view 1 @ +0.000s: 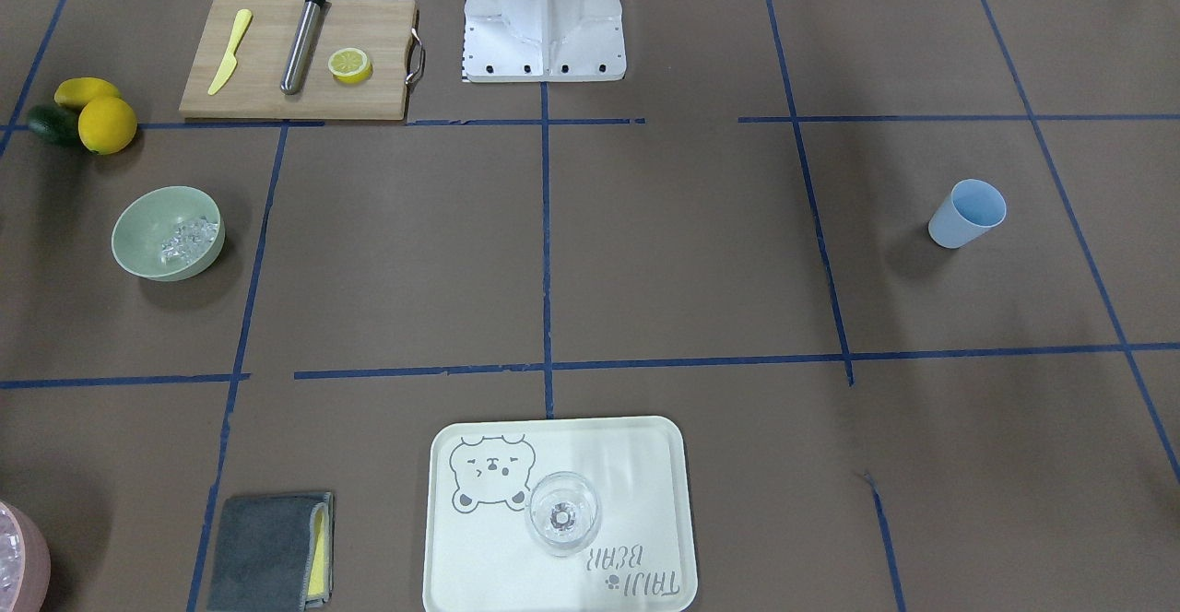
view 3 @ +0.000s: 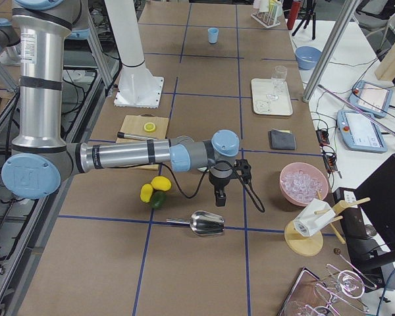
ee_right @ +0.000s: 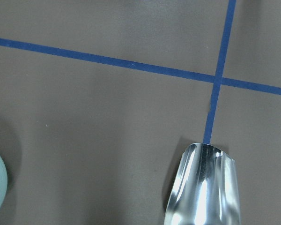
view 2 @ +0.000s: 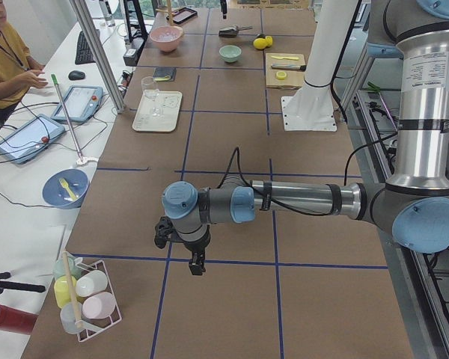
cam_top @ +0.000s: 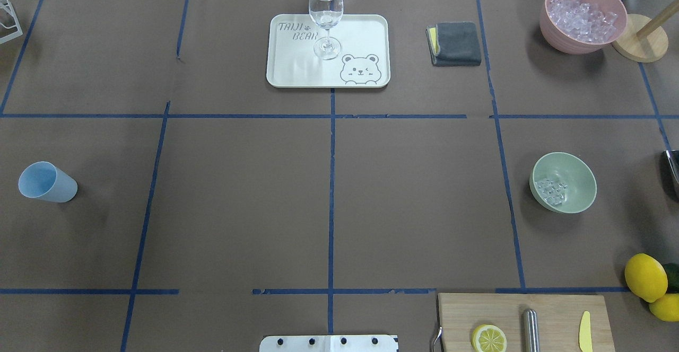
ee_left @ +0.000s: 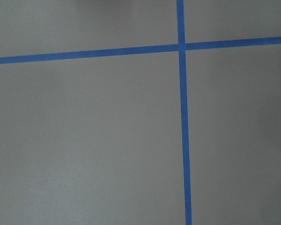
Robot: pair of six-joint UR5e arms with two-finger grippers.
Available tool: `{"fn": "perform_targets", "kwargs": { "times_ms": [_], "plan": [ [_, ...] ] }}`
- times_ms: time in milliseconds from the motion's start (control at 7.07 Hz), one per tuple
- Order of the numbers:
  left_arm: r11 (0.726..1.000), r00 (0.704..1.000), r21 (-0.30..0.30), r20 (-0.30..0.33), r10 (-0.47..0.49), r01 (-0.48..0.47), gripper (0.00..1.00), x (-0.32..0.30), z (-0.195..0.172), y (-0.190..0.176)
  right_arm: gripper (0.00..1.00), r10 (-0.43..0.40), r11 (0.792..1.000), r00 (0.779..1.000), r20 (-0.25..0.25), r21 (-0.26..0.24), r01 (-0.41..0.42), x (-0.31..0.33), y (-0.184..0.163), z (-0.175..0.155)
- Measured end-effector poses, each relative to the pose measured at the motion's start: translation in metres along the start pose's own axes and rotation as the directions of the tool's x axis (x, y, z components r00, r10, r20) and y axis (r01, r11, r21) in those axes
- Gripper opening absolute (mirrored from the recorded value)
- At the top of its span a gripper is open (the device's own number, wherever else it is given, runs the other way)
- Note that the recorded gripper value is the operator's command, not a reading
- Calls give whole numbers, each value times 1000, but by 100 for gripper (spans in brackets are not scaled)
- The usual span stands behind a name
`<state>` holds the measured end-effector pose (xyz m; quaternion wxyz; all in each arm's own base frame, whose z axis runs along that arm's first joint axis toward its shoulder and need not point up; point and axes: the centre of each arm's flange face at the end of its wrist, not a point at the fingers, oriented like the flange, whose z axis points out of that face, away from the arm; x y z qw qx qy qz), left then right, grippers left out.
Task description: Pour ice into bowl
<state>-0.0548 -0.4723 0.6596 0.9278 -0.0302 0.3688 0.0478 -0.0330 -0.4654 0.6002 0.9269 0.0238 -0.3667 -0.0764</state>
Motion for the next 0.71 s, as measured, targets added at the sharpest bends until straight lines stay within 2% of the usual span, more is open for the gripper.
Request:
{"fn": "perform_targets", "kwargs": {
  "times_ms": [283,708],
  "plan": [
    [1000,999,0,-35,-2,2,100,0,4,-1,100,-3,1000,999,36,1,3,-5,1,-3],
    [1000,999,25,-39,18,-17,100,3,0,-11,100,29,1000,999,22,5,-29,8,9,-7]
  ]
}}
